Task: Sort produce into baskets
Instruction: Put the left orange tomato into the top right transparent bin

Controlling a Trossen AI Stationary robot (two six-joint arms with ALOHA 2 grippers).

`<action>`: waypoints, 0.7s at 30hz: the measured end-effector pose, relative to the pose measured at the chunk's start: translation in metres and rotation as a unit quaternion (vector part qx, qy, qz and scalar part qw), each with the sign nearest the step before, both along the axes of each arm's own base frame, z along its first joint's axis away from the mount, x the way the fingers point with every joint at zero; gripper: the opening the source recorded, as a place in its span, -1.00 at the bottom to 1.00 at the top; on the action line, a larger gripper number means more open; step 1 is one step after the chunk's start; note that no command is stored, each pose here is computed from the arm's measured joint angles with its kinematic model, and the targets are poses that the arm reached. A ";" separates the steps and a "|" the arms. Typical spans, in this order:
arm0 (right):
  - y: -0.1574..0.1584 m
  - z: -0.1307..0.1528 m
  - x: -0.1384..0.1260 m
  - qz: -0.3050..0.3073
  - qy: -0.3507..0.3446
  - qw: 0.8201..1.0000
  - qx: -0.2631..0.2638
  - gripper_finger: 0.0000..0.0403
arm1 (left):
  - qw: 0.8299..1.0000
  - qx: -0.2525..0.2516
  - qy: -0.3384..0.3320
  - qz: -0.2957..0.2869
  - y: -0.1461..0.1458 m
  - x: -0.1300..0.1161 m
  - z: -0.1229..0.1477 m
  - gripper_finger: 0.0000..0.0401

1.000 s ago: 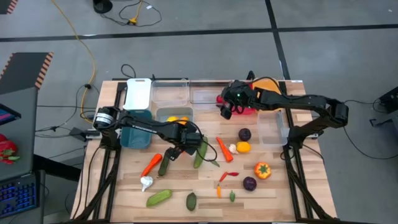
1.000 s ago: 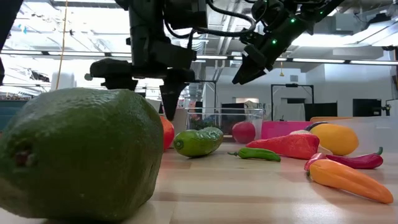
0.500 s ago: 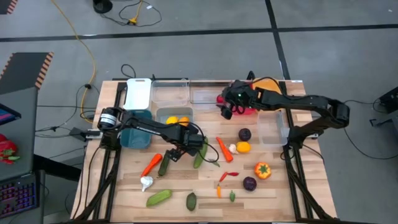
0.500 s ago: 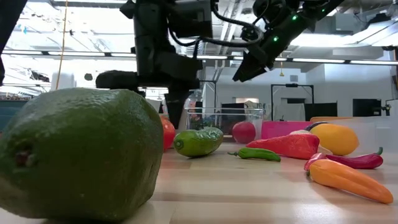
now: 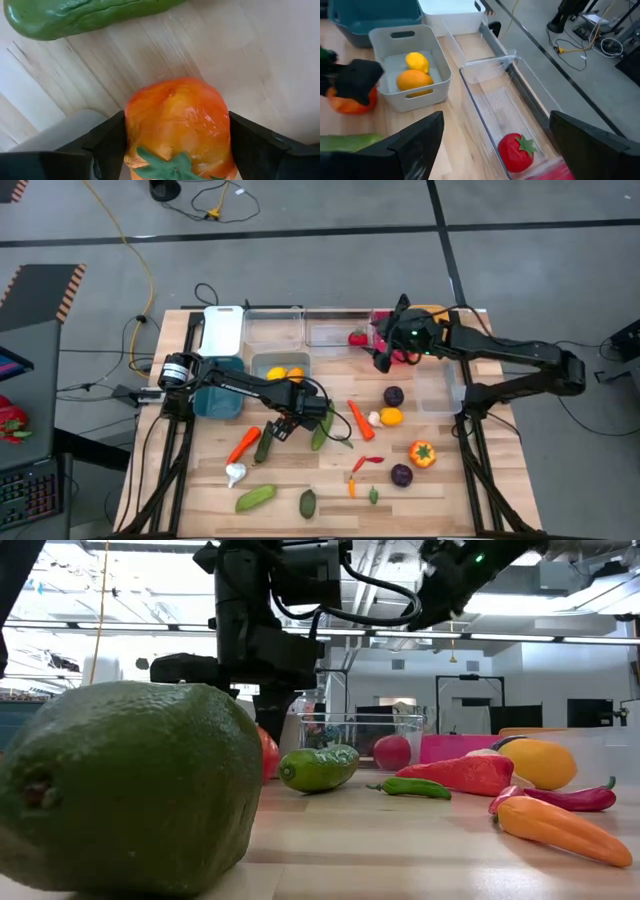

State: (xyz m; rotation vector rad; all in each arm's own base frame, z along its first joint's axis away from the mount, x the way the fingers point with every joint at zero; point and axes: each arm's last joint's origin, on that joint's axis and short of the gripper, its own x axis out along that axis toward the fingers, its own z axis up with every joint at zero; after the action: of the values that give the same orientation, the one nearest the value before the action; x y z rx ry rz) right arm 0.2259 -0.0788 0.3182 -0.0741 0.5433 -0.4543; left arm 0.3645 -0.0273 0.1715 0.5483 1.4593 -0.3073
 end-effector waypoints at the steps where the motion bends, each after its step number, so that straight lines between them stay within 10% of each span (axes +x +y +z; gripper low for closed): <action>1: 0.001 0.003 -0.004 0.000 -0.005 1.000 -0.001 0.94 | 1.000 -0.001 -0.001 0.004 0.000 0.000 0.000 0.40; 11: 0.008 0.021 -0.027 -0.008 -0.047 0.999 0.000 0.94 | 0.997 -0.054 -0.015 0.046 -0.003 0.005 0.007 0.42; 21: 0.009 0.020 -0.030 -0.009 -0.035 0.999 0.004 0.94 | 0.983 -0.112 -0.135 0.048 0.003 0.040 0.075 0.43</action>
State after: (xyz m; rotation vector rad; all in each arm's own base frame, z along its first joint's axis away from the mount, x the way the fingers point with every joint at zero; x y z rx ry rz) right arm 0.1962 -0.0696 0.3378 -0.0447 0.4766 -0.4701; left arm 0.4044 -0.0244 0.2465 0.3224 1.1668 -0.3038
